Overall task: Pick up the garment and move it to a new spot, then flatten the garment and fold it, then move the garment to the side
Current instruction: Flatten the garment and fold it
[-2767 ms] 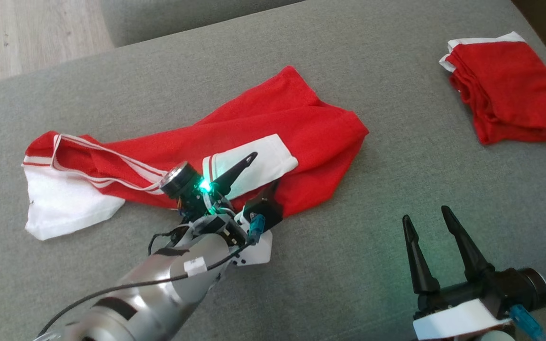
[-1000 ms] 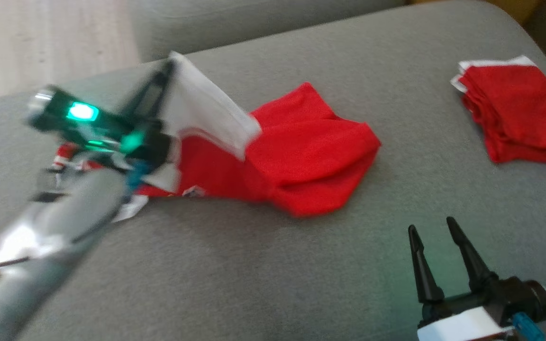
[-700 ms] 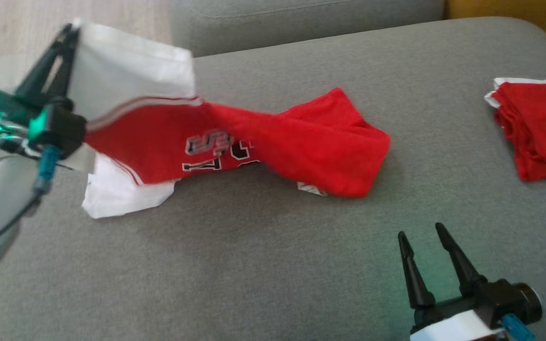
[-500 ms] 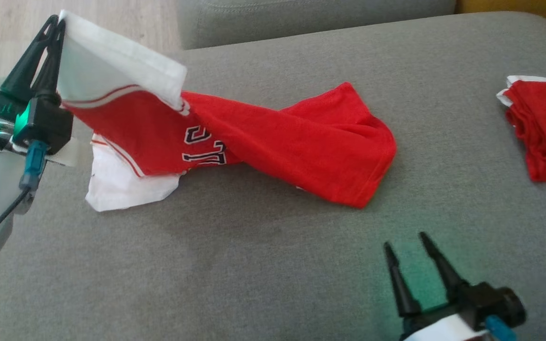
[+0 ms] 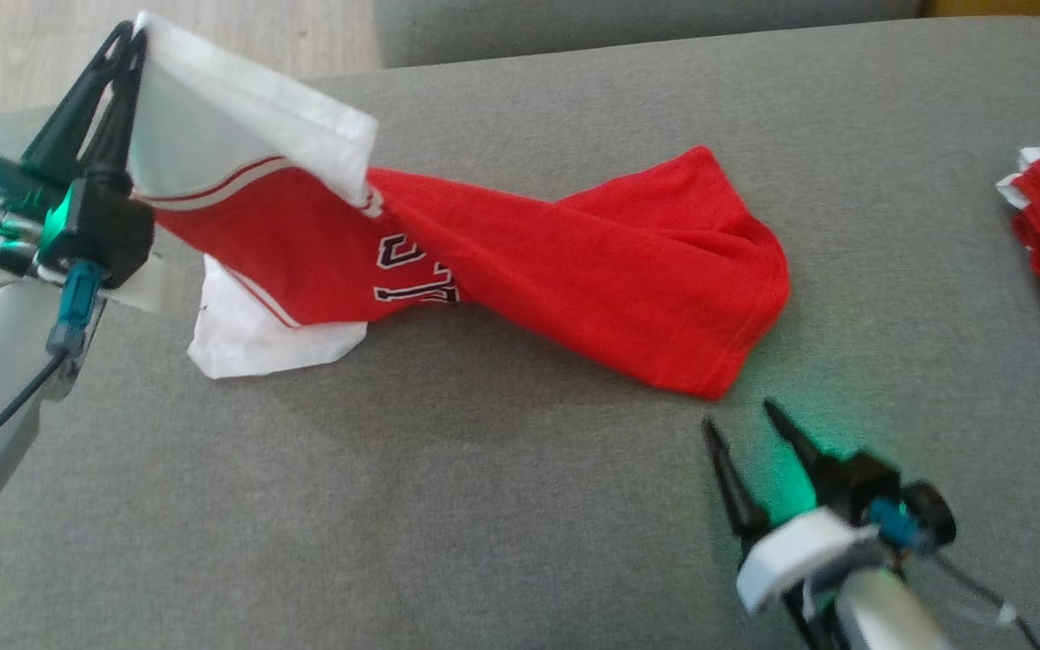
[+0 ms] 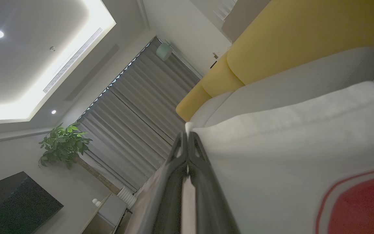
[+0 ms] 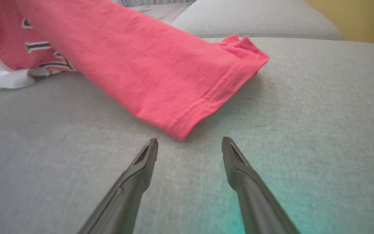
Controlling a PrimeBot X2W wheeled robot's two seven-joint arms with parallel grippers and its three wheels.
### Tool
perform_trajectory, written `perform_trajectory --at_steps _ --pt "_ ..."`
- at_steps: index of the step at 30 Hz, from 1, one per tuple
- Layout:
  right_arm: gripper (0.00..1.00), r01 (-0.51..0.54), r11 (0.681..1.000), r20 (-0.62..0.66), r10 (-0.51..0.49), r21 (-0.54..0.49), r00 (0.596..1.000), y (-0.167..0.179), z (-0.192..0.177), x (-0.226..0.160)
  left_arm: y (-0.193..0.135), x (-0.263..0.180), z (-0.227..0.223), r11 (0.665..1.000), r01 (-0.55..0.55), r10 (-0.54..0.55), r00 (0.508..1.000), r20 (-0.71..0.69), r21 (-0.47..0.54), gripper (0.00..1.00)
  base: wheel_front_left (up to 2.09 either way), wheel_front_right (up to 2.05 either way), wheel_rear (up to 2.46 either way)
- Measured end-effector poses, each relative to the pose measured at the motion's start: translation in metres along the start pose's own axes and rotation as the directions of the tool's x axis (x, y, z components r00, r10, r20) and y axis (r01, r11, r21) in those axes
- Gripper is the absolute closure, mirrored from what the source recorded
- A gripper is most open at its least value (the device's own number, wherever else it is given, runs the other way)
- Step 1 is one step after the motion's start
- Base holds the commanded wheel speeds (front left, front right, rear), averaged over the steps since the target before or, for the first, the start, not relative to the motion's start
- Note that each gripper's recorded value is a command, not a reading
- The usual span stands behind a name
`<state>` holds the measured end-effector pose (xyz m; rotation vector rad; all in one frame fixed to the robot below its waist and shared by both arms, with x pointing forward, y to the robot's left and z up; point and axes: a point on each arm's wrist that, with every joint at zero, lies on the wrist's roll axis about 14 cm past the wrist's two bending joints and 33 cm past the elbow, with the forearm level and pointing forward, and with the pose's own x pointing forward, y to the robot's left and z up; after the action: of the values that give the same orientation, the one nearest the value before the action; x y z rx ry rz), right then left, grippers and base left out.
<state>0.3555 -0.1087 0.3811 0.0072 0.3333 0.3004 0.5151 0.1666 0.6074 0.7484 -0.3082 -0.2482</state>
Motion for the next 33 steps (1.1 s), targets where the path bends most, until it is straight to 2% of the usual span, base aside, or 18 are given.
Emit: perform_trajectory --at_steps 4,10,11,12,13,14,21,27,29,33 --pt "0.0 0.013 0.996 -0.001 -0.013 0.086 1.0 -0.007 0.007 0.022 -0.004 0.002 0.001 1.0 0.017 -0.017 1.0 0.005 -0.008 1.0 0.0 0.0 0.0" --pt "0.0 -0.041 0.967 -0.008 0.044 0.25 0.999 0.014 0.011 0.045 -0.008 0.005 -0.001 0.999 0.032 -0.032 1.0 0.0 -0.021 1.0 0.0 0.0 0.0" --pt "0.07 -0.055 0.964 -0.001 0.057 0.262 0.998 0.018 0.015 0.049 -0.008 0.006 -0.001 0.999 0.03 -0.03 1.0 0.0 -0.022 1.0 0.0 0.0 0.0" --pt "0.35 -0.071 0.963 0.009 0.071 0.259 0.997 0.022 0.019 0.051 -0.008 0.006 -0.001 0.999 0.029 -0.029 1.0 0.001 -0.022 1.0 0.0 0.0 0.0" --pt "0.7 -0.082 0.965 0.022 0.079 0.249 0.997 0.022 0.024 0.054 -0.007 0.007 0.001 0.999 0.027 -0.027 1.0 0.005 -0.021 1.0 0.0 0.0 0.0" --pt "1.0 -0.086 0.967 0.041 0.078 0.241 0.996 0.02 0.031 0.056 -0.006 0.008 0.002 0.999 0.025 -0.025 1.0 0.008 -0.021 1.0 0.0 0.0 0.0" --pt "1.0 -0.082 0.979 0.233 0.037 0.187 0.972 -0.006 0.09 0.041 -0.001 0.004 0.035 0.999 0.018 -0.015 0.995 0.098 -0.029 1.0 0.0 0.0 0.0" --pt "1.0 -0.023 0.986 0.373 -0.041 0.166 0.927 -0.031 0.118 -0.019 0.011 -0.018 0.086 0.996 -0.017 0.037 0.972 0.23 -0.088 1.0 0.0 0.0 0.0" --pt "1.0 0.015 0.988 0.429 -0.08 0.152 0.9 -0.044 0.131 -0.045 0.017 -0.027 0.109 0.995 -0.02 0.049 0.955 0.291 -0.102 1.0 0.0 0.0 0.0" --pt "1.0 0.07 0.988 0.56 -0.135 0.136 0.818 -0.059 0.167 -0.097 0.031 -0.044 0.165 0.988 -0.031 0.094 0.895 0.435 -0.149 1.0 0.0 0.0 0.0"
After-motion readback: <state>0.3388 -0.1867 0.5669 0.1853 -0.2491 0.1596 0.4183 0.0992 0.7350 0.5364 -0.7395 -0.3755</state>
